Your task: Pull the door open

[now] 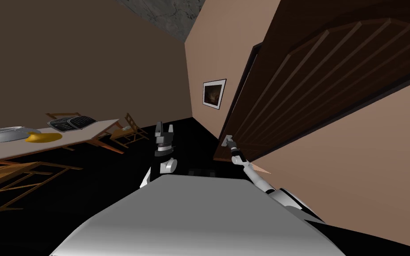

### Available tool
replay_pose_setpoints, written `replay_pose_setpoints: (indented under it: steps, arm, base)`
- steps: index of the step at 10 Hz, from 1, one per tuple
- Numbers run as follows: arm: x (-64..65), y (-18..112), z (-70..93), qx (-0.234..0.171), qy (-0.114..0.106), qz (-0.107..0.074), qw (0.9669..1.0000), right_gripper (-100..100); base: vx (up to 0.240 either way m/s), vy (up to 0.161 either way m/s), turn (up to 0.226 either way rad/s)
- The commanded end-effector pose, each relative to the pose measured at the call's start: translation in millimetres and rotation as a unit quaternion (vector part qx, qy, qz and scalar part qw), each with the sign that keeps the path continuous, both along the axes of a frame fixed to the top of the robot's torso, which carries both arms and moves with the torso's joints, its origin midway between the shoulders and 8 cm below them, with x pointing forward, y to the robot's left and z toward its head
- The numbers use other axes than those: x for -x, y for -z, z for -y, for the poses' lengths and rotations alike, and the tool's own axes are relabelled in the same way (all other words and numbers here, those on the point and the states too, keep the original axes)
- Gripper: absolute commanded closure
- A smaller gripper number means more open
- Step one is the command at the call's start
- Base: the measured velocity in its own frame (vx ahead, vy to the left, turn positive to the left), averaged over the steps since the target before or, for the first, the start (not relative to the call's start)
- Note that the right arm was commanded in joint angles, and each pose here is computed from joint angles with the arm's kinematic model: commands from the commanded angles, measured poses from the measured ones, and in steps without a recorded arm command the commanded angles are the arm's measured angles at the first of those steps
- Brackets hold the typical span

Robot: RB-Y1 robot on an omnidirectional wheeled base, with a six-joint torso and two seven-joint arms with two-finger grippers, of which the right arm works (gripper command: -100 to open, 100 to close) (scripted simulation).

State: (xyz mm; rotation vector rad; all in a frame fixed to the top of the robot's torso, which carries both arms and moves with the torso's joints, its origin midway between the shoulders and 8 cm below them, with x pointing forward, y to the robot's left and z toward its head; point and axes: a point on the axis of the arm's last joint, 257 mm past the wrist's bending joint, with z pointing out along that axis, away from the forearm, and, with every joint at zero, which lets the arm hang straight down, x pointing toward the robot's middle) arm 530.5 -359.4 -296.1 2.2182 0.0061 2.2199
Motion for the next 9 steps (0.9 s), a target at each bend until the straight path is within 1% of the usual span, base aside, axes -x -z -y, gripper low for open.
replay_pose_setpoints:
  steps: [1, 6, 7, 8, 9]
  arm:
    - [4.0, 0.1, -3.4, -0.001, -0.008, 0.000, 1.0000, 100]
    - [14.5, 0.1, -13.0, -0.003, -0.036, 0.000, 0.9993, 100]
    - [13.8, 0.8, -11.5, -0.001, -0.033, -0.001, 0.9995, 100]
    - [19.4, 2.6, -14.0, -0.001, -0.043, -0.003, 0.9991, 100]
    - [20.7, 2.2, -14.5, -0.001, -0.046, -0.002, 0.9989, 100]
  base:
    - [-0.176, -0.101, 0.095]
    - [-0.185, -0.080, 0.085]
    - [-0.072, -0.033, 0.023]
    - [-0.130, -0.060, 0.097]
    - [-0.164, -0.098, 0.096]
